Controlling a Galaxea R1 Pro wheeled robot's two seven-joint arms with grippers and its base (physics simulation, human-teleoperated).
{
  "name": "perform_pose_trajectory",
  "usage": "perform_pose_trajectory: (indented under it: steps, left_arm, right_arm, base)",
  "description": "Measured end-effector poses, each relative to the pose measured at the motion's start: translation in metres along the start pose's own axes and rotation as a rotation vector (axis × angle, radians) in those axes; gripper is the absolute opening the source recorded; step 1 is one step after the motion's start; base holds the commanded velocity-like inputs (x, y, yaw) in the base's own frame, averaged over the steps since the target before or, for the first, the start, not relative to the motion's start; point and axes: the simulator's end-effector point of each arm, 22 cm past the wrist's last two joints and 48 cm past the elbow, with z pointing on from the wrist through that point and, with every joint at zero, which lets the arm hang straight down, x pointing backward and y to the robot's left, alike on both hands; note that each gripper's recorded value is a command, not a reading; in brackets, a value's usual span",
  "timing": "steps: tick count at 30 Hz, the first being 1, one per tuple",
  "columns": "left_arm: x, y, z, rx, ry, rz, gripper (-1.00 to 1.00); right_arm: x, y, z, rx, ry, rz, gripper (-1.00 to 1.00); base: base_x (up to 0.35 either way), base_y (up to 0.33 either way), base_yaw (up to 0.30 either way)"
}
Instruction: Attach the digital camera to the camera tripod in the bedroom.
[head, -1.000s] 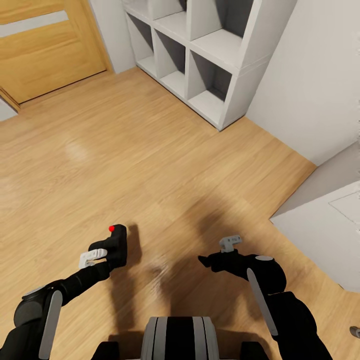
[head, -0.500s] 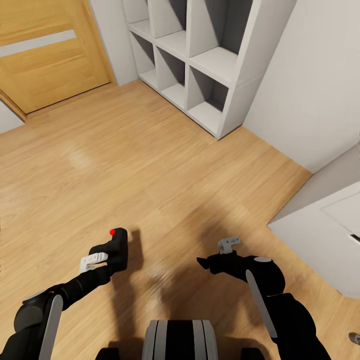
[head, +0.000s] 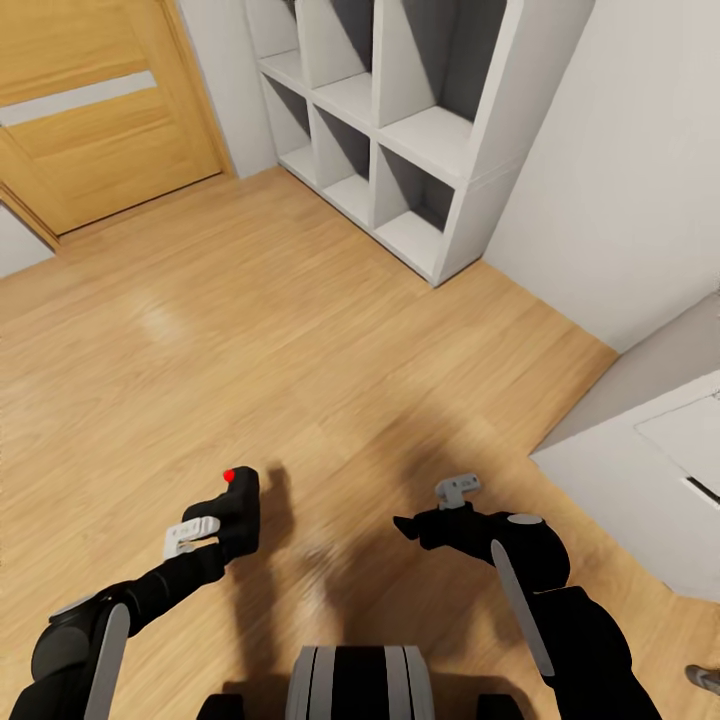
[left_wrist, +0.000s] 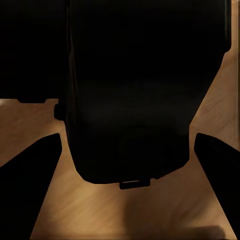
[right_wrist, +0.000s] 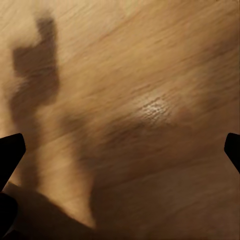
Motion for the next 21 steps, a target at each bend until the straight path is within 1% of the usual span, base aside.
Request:
perform_pose_trajectory:
  steps: [21]
  left_arm:
    - [-0.019,-0.025,-0.035,0.002,0.007,-0.010,-1.00]
  right_arm:
    - [-0.024,0.015,-0.038,0.001,0.001,0.001,1.00]
  base:
    - [0.000,0.000,0.000]
